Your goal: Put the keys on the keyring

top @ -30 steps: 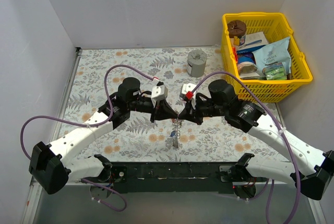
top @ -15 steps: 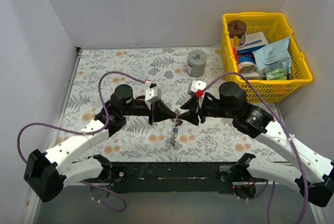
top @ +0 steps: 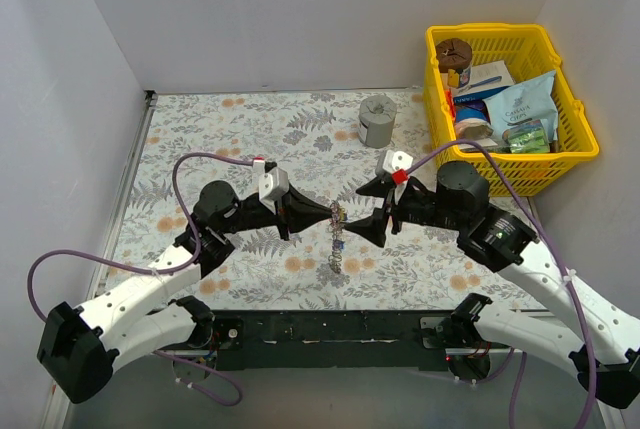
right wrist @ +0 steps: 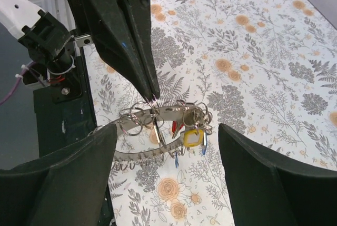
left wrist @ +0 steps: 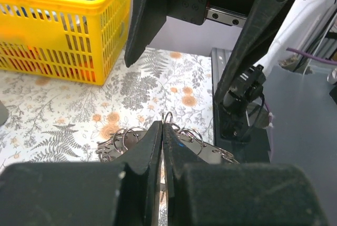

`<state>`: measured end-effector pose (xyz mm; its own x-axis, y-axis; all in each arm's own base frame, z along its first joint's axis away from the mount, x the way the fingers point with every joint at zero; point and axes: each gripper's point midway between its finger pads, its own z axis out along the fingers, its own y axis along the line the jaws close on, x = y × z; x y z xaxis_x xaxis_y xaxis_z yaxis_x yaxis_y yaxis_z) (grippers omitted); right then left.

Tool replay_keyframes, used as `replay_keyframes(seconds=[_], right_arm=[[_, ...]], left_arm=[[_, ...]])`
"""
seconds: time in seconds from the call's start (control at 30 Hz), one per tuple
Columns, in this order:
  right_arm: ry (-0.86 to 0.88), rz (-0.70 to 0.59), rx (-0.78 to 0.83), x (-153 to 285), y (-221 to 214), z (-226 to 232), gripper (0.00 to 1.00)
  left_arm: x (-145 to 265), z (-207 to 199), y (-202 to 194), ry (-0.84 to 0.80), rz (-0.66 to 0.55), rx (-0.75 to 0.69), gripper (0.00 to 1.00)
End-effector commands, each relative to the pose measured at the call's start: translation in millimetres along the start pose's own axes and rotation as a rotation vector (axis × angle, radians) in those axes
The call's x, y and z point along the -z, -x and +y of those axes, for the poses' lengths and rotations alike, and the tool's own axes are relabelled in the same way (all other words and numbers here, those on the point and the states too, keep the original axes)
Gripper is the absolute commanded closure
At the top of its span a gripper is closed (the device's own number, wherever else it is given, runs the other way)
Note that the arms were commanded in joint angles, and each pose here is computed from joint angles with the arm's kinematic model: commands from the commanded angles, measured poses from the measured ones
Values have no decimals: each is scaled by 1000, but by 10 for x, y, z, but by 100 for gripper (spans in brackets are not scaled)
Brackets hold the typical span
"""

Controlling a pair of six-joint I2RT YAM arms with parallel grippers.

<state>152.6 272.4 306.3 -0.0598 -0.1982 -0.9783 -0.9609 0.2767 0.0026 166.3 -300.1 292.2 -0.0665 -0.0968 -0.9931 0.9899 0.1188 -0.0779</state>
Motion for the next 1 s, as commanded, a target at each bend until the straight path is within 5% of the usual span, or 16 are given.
replay_keyframes(seconds=[0.0, 0.5, 0.97], right_arm=[[5, -110, 12, 80, 256, -9, 15], [174, -196, -26, 100, 439, 200, 29], [292, -241, -65, 19, 555, 324, 49]], left_arm=[[79, -44, 517, 41, -208, -78, 100], [257, -337, 790, -53, -442, -98, 100], [205, -426, 874, -127, -438, -115, 100]])
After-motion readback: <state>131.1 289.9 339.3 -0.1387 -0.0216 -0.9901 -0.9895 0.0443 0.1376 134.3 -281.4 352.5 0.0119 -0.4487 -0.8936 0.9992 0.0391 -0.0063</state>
